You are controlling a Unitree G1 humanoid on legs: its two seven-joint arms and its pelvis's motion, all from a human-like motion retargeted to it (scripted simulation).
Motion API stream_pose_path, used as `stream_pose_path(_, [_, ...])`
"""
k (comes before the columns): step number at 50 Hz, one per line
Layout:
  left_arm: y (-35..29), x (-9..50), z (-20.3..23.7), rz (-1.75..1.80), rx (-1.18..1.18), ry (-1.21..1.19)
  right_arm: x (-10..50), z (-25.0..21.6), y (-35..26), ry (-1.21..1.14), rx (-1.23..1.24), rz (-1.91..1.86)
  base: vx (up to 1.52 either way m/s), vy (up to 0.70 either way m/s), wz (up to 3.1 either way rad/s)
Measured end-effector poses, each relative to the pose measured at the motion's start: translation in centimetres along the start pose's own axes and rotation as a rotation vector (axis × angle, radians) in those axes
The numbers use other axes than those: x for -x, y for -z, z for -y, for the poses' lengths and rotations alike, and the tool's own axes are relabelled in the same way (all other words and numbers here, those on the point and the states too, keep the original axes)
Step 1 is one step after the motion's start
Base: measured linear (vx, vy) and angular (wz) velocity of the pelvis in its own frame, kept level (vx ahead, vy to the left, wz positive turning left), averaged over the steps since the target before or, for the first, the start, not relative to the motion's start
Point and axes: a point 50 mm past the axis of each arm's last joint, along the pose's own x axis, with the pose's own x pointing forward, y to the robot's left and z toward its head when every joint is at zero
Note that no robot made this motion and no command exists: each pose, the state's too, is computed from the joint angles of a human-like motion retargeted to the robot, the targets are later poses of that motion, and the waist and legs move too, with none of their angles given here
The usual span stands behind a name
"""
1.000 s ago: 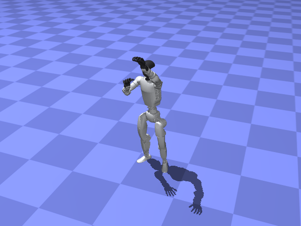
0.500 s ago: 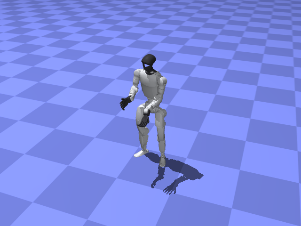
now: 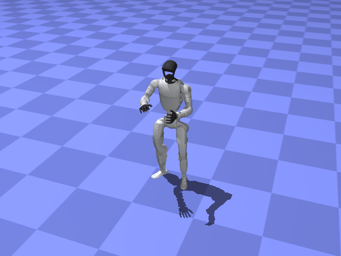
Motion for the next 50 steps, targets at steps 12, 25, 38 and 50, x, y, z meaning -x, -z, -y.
stream_pose_path(12, [0.3, -1.3, 0.3, 0.343, -0.911, 0.244, 7.9, -4.9, 6.5, -0.39, 0.07, -0.358, 0.02, 0.0, 0.02])
stream_pose_path(25, [-4.3, -4.9, -6.4, 0.235, -0.358, -0.465, 12.7, -8.3, 6.2, -0.432, -0.181, -0.654, 0.01, 0.01, -0.28])
stream_pose_path(38, [-3.3, -7.5, 4.7, 0.509, -1.01, 0.215, 8.0, -9.0, 7.5, -0.432, 0.144, -0.463, 0.0, 0.02, 0.04])
stream_pose_path(50, [8.2, 2.7, -2.1, 0.075, -1.07, 0.225, 5.2, -8.0, 7.1, -0.322, 0.093, -0.433, 0.01, 0.03, -0.34])
